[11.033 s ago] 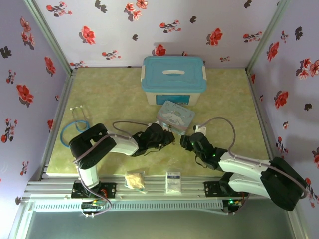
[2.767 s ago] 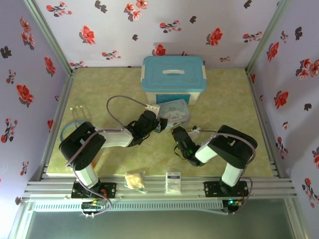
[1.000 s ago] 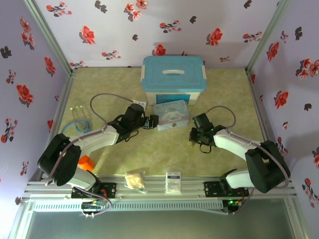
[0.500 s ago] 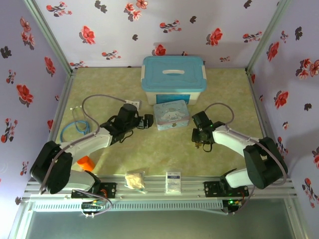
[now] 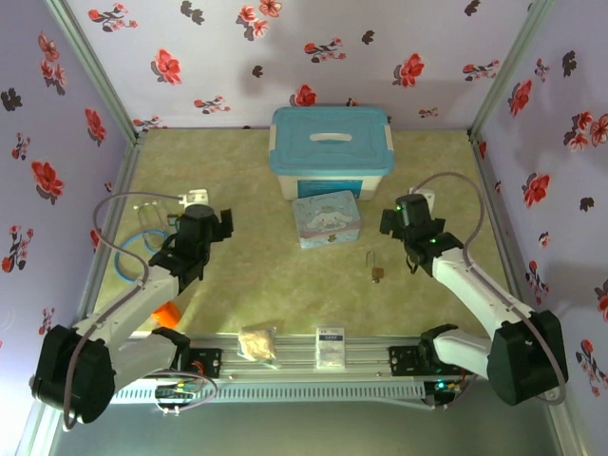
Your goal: Unlock a padlock with a key
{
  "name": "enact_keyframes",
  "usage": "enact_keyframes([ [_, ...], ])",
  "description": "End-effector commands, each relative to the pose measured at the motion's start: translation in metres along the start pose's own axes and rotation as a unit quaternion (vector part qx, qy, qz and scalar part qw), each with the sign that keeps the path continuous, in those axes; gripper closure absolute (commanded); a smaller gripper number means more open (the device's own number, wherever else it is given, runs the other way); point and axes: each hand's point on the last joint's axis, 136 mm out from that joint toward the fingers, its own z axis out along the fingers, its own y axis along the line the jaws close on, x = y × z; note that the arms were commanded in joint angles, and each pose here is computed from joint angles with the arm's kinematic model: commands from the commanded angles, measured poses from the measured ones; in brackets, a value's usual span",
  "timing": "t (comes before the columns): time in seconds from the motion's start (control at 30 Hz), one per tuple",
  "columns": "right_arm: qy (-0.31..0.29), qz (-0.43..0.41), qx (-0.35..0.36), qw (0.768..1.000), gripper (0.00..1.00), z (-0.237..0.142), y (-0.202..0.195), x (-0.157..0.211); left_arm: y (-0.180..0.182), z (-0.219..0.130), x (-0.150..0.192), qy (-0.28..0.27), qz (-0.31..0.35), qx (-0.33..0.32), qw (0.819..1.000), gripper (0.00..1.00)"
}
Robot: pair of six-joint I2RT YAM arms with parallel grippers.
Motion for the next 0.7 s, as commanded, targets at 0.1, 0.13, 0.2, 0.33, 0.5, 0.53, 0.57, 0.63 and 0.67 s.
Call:
enact_keyframes([
  [0.1, -0.101, -0.013, 0.026, 0.995, 0.01, 0.037, -0.031, -0.013, 0.059, 0.028, 0.014, -0.026, 0.041, -0.089, 0.995, 0.00],
  [0.13, -0.130, -0.005, 0.023, 0.991, 0.01, 0.039, -0.034, -0.017, 0.061, 0.032, 0.015, -0.035, 0.030, -0.081, 0.996, 0.00],
  [0.2, -0.159, -0.005, 0.021, 0.987, 0.01, 0.043, -0.039, -0.015, 0.067, 0.039, 0.020, -0.058, 0.007, -0.069, 0.996, 0.00],
  [0.33, -0.182, 0.042, 0.011, 0.982, 0.01, 0.057, -0.054, -0.015, 0.078, 0.053, 0.015, -0.094, -0.058, -0.048, 0.993, 0.00],
  [0.5, -0.191, 0.045, 0.017, 0.980, 0.01, 0.070, -0.061, -0.015, 0.082, 0.072, 0.021, -0.093, -0.061, -0.050, 0.992, 0.01],
  [0.53, -0.190, 0.052, 0.023, 0.980, 0.01, 0.075, -0.064, -0.012, 0.080, 0.076, 0.023, -0.093, -0.060, -0.045, 0.993, 0.00],
  [0.57, -0.191, 0.055, 0.022, 0.980, 0.01, 0.079, -0.064, -0.009, 0.077, 0.080, 0.027, -0.093, -0.057, -0.038, 0.993, 0.00],
  [0.63, -0.192, 0.049, 0.016, 0.980, 0.00, 0.087, -0.061, -0.007, 0.072, 0.087, 0.035, -0.093, -0.053, -0.028, 0.994, 0.01],
  [0.67, -0.181, 0.038, -0.001, 0.983, 0.00, 0.089, -0.054, -0.006, 0.071, 0.088, 0.034, -0.102, -0.048, -0.027, 0.993, 0.00],
])
